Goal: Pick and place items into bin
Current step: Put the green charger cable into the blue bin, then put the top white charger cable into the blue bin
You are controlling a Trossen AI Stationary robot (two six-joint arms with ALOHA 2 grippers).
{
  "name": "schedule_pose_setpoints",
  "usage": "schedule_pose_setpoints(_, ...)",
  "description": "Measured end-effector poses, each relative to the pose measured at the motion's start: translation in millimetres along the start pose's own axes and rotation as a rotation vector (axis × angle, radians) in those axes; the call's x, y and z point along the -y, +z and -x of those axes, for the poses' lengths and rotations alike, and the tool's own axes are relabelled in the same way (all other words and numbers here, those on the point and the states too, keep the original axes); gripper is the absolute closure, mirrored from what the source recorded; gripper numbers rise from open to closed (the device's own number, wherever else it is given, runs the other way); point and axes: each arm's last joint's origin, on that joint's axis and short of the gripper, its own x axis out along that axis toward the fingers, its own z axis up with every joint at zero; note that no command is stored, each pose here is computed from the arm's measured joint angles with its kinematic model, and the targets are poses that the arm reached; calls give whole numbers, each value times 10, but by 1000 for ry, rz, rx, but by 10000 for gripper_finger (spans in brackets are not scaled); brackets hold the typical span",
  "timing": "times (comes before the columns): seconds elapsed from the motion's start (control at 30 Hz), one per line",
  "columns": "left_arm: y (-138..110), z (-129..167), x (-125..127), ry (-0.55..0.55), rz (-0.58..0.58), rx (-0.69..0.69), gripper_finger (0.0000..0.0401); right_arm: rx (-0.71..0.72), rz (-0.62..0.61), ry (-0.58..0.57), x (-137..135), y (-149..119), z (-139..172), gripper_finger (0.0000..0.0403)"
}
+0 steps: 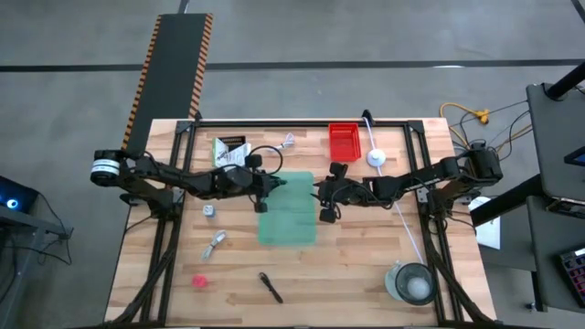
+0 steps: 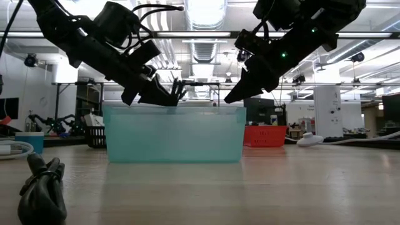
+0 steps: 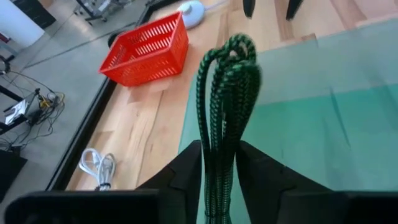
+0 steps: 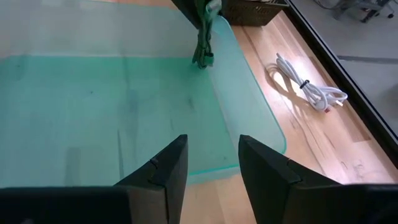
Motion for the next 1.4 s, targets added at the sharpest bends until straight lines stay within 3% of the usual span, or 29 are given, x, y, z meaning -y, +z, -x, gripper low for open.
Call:
schedule_pose_setpoints(0.37, 16, -1, -5, 5, 5, 16, 277, 1, 0, 0, 0, 1, 0, 280)
schedule_pose_setpoints(1.4, 56, 22, -25, 14, 15, 46, 275, 24, 33, 1, -2, 23, 1, 277)
